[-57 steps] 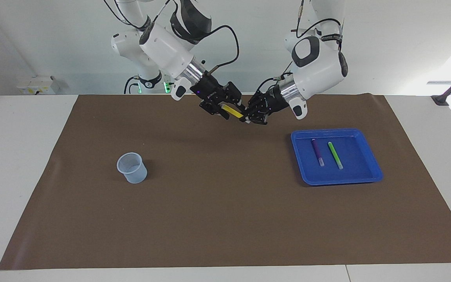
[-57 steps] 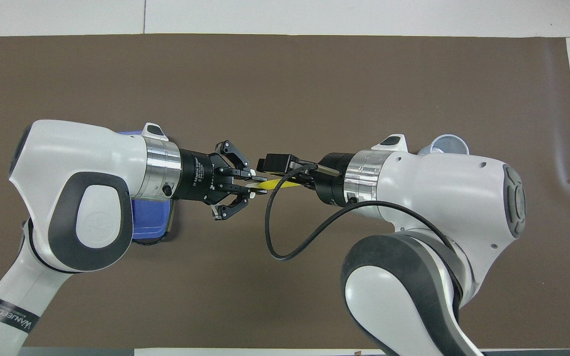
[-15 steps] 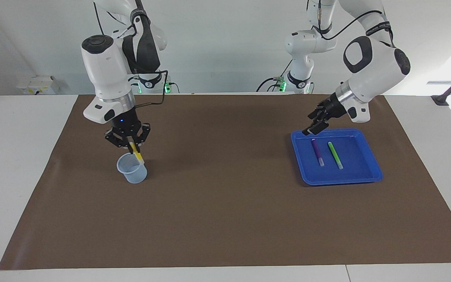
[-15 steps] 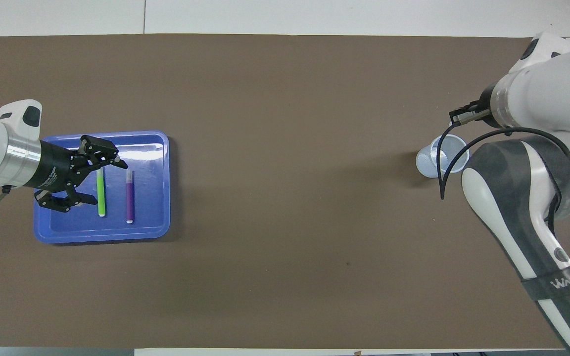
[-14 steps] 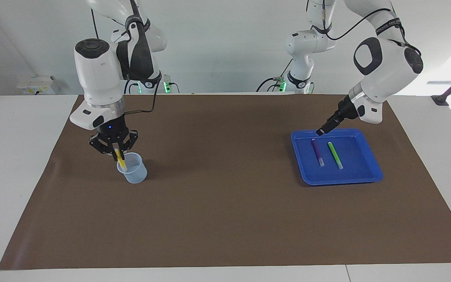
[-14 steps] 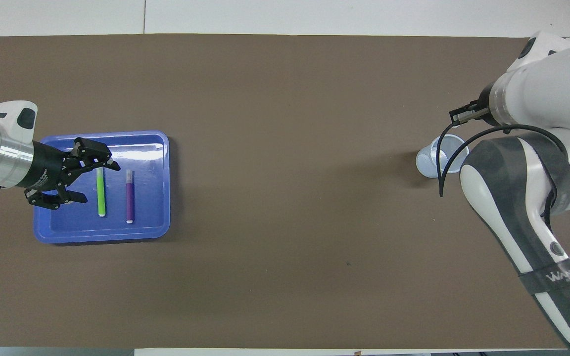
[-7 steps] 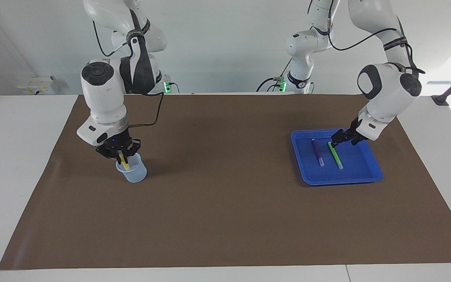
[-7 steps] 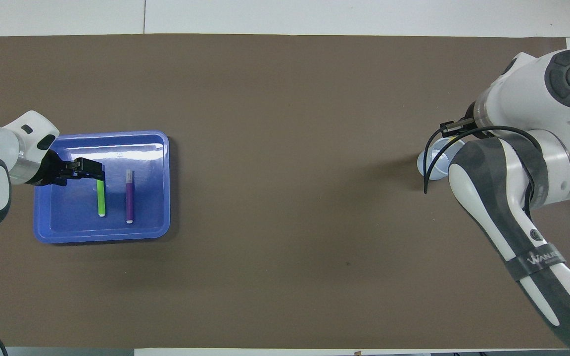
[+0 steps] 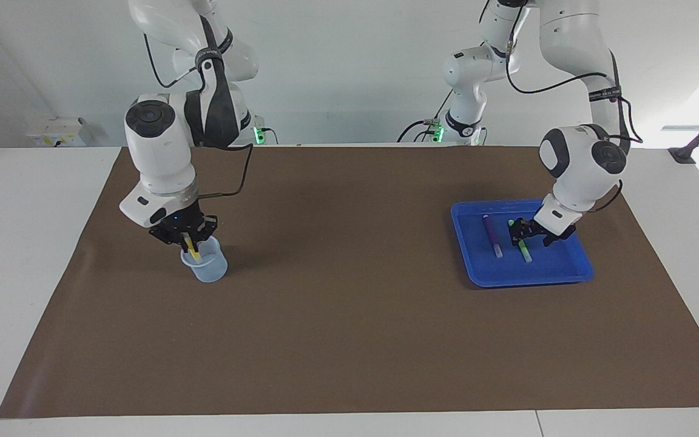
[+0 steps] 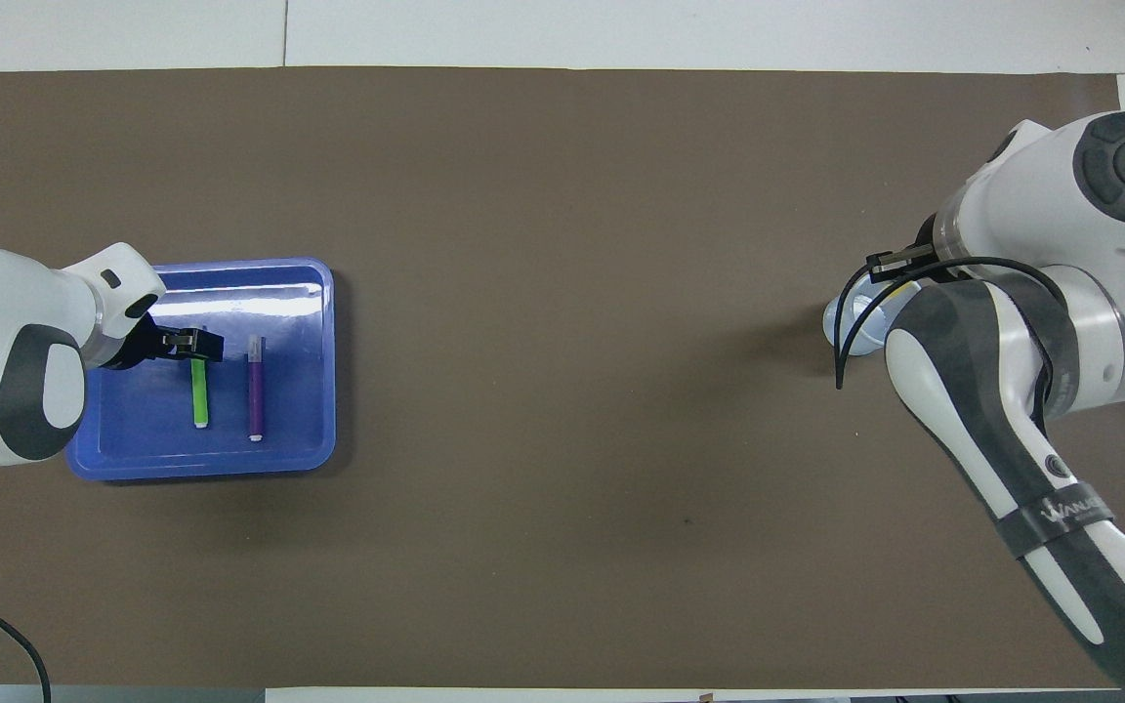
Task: Transfer and insert pens with both arms
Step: 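Insert the yellow pen into the cup with the right gripper, then grasp the green pen with the left gripper while the right gripper returns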
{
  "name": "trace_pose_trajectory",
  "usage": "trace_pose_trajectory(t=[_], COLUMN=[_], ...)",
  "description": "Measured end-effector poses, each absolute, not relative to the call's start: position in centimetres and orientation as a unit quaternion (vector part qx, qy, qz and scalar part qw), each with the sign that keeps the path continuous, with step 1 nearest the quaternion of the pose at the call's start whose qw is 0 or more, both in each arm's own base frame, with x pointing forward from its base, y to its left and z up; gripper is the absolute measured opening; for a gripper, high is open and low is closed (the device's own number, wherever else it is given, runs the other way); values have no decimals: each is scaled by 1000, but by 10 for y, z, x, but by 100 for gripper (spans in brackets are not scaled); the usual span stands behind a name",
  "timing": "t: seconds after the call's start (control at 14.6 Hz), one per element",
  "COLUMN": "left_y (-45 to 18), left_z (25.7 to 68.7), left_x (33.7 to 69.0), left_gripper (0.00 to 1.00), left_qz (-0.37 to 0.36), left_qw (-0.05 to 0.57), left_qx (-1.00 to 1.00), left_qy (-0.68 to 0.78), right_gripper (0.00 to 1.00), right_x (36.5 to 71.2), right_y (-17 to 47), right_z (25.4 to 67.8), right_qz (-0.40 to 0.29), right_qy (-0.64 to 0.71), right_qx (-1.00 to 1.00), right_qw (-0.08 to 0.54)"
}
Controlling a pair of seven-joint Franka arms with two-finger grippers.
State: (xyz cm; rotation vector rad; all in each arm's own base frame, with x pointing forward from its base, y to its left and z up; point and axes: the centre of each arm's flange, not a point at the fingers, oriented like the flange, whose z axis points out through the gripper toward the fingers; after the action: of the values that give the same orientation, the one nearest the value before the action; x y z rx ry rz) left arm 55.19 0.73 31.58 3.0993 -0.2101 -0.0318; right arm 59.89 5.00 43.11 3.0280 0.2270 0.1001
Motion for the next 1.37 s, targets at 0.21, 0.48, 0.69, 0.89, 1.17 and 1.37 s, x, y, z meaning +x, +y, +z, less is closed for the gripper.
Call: trace_pose_trajectory(t=[0.21, 0.48, 0.69, 0.89, 1.17, 1.37], left_y=[7, 7, 6, 7, 8, 8], left_z=[310, 305, 300, 300, 302, 302], left_x=[550, 546, 543, 543, 544, 544], left_gripper=[83, 76, 67, 48, 17, 17], left_qz=[-13, -16, -16, -15, -13, -13], left_qw=[18, 19, 19, 18, 16, 16], left_qx=[996, 996, 996, 996, 996, 996], left_qy=[-83, -87, -88, -88, -88, -88], right_gripper=[19, 26, 59, 91, 100, 100], right_x=[580, 573, 575, 583, 580, 558], right_y=[50, 35, 42, 48, 75, 87], right_z=[401, 393, 402, 437, 547, 597], right_qz=[35, 32, 41, 36, 17, 9], right_qy=[63, 49, 54, 45, 21, 15], right_qx=[997, 998, 997, 998, 995, 983], right_qw=[30, 29, 29, 12, -99, -182])
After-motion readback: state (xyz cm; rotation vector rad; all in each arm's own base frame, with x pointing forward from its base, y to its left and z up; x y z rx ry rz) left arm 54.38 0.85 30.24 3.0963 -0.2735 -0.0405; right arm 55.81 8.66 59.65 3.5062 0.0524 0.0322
